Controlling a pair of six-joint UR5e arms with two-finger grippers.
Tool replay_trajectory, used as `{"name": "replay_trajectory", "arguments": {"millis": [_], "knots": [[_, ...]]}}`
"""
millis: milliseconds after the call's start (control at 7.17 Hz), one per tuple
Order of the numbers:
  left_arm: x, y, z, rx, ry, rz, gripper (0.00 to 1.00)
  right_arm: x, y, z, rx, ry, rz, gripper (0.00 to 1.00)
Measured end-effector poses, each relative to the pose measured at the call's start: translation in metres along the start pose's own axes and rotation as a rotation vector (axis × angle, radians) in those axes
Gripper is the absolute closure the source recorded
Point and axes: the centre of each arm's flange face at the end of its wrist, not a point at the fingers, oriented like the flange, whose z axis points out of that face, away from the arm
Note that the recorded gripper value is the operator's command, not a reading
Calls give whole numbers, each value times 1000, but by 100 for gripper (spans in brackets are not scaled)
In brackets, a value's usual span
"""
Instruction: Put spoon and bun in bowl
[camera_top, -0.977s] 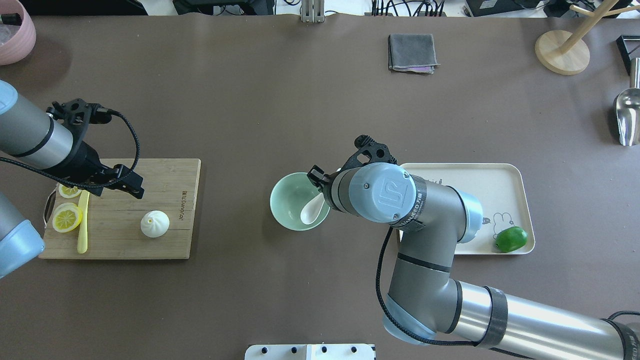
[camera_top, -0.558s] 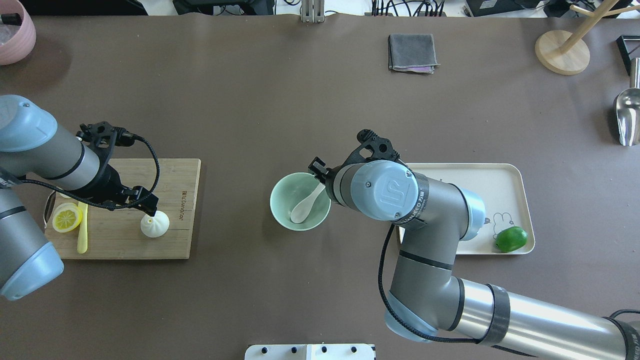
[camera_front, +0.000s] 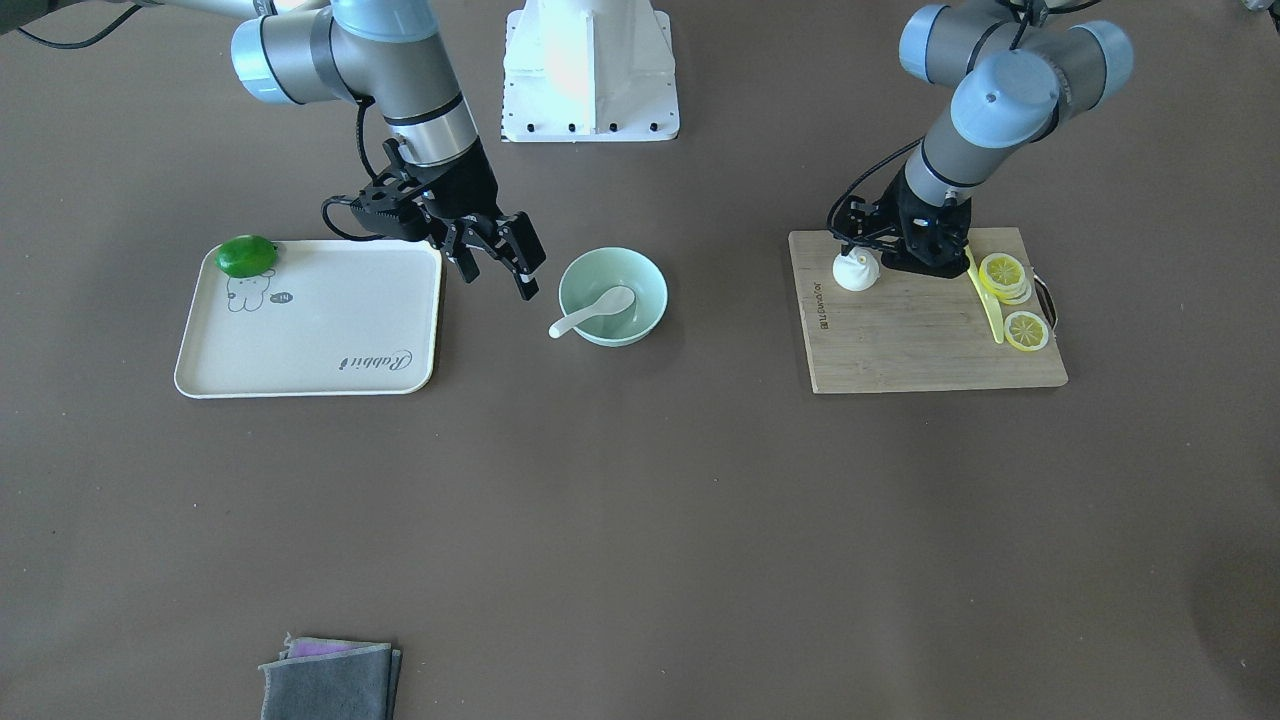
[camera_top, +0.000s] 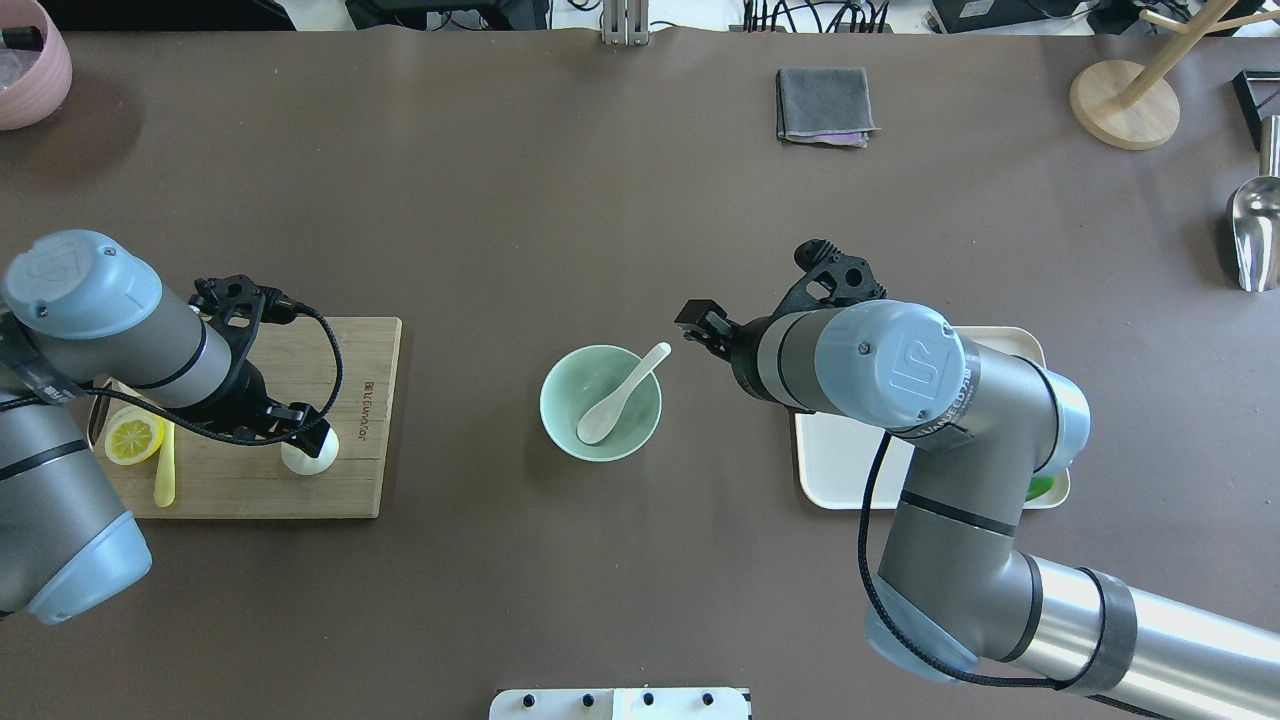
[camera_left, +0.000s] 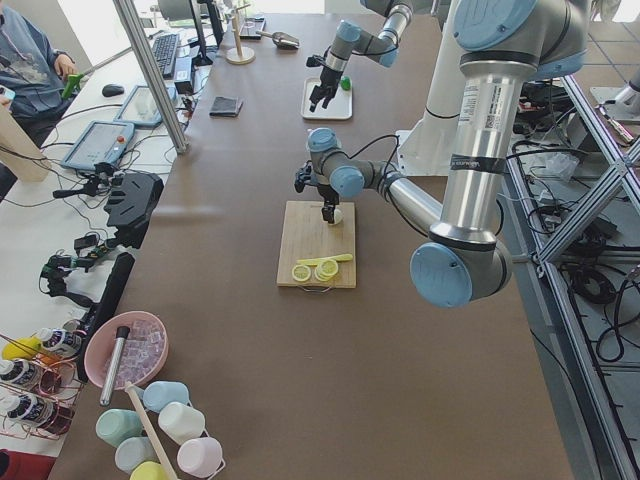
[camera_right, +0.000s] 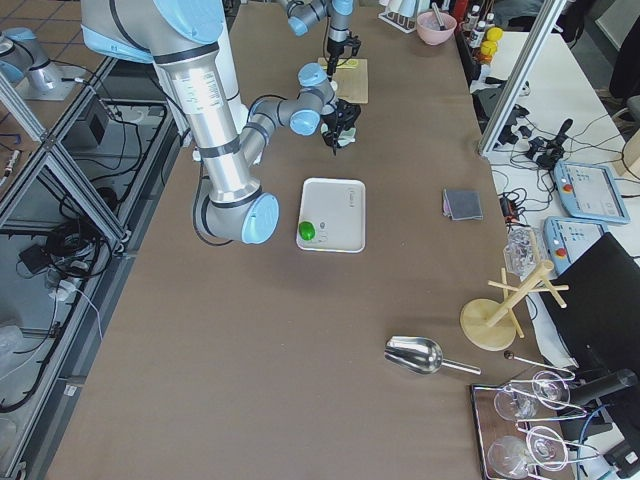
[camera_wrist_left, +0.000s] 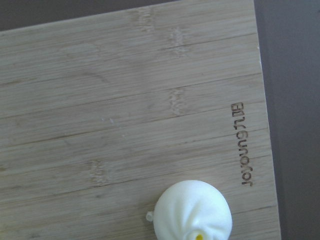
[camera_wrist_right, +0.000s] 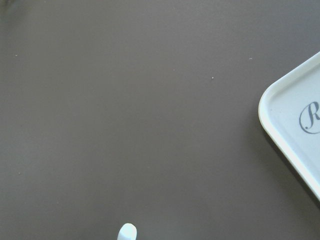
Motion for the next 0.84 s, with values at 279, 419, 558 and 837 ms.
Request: {"name": "replay_trajectory", "arguments": {"millis": [279,419,558,837], "knots": [[6,2,4,-3,-1,-11,62,12,-7,1,4,17,-15,0],[10,1,5,-3,1,-15,82,14,-8,2,6,21,-22,0],[11,1,6,-4,1,-18,100,14,-10,3,7,23,-26,0],[13,1,5,-2,5,-18,100,14,-11,2,8,23,-30,0]]}}
